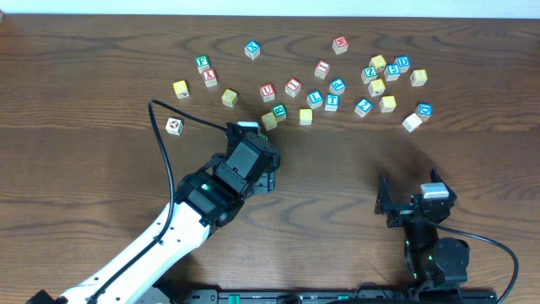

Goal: Spell out NEURIPS
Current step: 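Open the left gripper and lift away from the U block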

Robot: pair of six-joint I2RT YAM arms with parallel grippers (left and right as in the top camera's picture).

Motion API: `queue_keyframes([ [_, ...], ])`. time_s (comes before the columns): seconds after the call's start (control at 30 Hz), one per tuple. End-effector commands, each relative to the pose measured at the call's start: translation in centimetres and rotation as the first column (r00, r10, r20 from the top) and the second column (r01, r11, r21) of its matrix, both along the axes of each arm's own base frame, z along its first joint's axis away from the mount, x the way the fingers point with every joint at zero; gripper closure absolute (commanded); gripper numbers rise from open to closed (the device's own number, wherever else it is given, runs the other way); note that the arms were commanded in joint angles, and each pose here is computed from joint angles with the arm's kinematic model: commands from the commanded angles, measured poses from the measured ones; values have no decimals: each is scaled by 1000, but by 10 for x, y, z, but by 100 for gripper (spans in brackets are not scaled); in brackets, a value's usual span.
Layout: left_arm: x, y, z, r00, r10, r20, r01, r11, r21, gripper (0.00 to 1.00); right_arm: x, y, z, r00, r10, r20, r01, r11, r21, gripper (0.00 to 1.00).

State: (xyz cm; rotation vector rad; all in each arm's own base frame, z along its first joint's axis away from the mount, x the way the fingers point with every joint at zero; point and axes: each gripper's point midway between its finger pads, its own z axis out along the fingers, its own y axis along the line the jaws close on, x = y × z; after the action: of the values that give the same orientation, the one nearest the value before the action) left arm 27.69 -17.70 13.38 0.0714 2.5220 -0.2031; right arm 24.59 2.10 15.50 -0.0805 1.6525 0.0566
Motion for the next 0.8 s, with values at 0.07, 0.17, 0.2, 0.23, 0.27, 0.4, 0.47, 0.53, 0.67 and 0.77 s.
queue_keyframes([
  [0.07, 3, 1, 11, 1000, 2, 20, -2, 1000, -5, 23, 0, -1, -2, 1000, -4, -7, 4, 1000, 7, 1],
  [0.17, 3, 1, 11, 1000, 2, 20, -2, 1000, -6, 23, 0, -1, -2, 1000, -4, -7, 4, 1000, 7, 1],
  [0.2, 3, 1, 11, 1000, 2, 21, -2, 1000, -6, 23, 0, -1, -2, 1000, -4, -7, 4, 1000, 7, 1],
  [0.23, 3, 1, 11, 1000, 2, 21, -2, 1000, -6, 23, 0, -1, -2, 1000, -4, -7, 4, 1000, 7, 1],
  [0.27, 3, 1, 11, 1000, 2, 21, -2, 1000, -6, 23, 0, -1, -2, 1000, -4, -7, 4, 1000, 7, 1],
  [0.4, 3, 1, 11, 1000, -1, 22, 1, 1000, -2, 23, 0, -1, -2, 1000, -4, -7, 4, 1000, 7, 1],
  [0.47, 4, 3, 11, 1000, 4, 22, -3, 1000, -1, 23, 0, -1, -2, 1000, -4, -7, 4, 1000, 7, 1],
  [0.53, 6, 6, 11, 1000, 13, 21, -13, 1000, -1, 23, 0, -1, -2, 1000, -4, -7, 4, 1000, 7, 1],
  [0.67, 8, 10, 11, 999, 28, 21, -28, 1000, -1, 23, 0, -1, -2, 1000, -4, -7, 4, 1000, 7, 1],
  [0.77, 8, 10, 11, 999, 25, 22, -25, 1000, 0, 23, 0, -1, -2, 1000, -4, -7, 4, 1000, 7, 1],
])
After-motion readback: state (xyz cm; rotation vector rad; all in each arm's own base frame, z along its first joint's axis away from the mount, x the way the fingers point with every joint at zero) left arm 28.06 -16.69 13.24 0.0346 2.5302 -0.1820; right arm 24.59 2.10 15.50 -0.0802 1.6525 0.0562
